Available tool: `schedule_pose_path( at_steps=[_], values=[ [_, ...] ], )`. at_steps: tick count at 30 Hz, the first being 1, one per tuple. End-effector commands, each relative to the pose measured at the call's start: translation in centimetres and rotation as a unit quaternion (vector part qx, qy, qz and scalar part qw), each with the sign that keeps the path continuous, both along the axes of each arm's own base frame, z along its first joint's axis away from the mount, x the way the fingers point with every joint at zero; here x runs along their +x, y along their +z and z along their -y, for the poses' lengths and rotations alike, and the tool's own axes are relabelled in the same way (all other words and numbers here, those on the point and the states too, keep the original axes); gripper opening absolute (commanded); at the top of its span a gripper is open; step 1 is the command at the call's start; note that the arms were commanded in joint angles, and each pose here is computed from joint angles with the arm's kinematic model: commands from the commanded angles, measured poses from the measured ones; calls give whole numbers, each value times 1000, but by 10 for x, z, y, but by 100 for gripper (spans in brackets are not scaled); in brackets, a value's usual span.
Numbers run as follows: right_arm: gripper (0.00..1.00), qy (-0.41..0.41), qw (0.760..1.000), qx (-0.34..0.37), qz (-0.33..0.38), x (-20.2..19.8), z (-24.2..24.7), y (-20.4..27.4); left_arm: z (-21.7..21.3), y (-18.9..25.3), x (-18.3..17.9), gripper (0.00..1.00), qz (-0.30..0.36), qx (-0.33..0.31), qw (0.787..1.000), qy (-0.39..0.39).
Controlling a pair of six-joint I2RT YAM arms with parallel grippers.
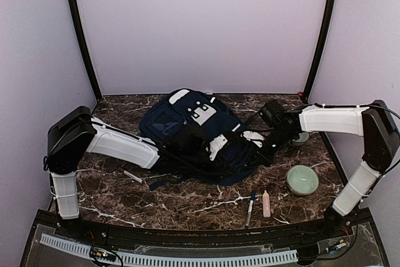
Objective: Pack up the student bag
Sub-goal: Zip the student bag into the largest pocket of the bag.
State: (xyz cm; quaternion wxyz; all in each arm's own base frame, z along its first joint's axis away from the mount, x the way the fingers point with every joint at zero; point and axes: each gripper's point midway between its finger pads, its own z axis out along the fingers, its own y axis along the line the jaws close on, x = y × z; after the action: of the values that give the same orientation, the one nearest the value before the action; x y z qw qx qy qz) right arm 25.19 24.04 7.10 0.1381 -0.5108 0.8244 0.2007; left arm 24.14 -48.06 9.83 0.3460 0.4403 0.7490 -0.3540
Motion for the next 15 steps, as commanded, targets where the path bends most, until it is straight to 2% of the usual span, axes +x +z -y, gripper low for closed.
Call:
schedule_pose_path(
  at_steps=[1, 4, 11, 15],
  values=[
    [0, -8, 1000, -14, -14, -3, 15, -9, 5, -6, 8, 58, 30, 14, 999, -4],
    [2, -12, 1000, -14, -18, -2, 17, -12, 7, -23, 13, 57, 38, 42, 998, -2],
    [22, -8, 999, -24, -28, -7, 23, -21, 6, -41, 18, 48, 43, 69, 997, 7],
    [22, -6, 999, -25, -31, -8, 23, -24, 4, -45, 18, 46, 40, 74, 996, 9]
  ],
)
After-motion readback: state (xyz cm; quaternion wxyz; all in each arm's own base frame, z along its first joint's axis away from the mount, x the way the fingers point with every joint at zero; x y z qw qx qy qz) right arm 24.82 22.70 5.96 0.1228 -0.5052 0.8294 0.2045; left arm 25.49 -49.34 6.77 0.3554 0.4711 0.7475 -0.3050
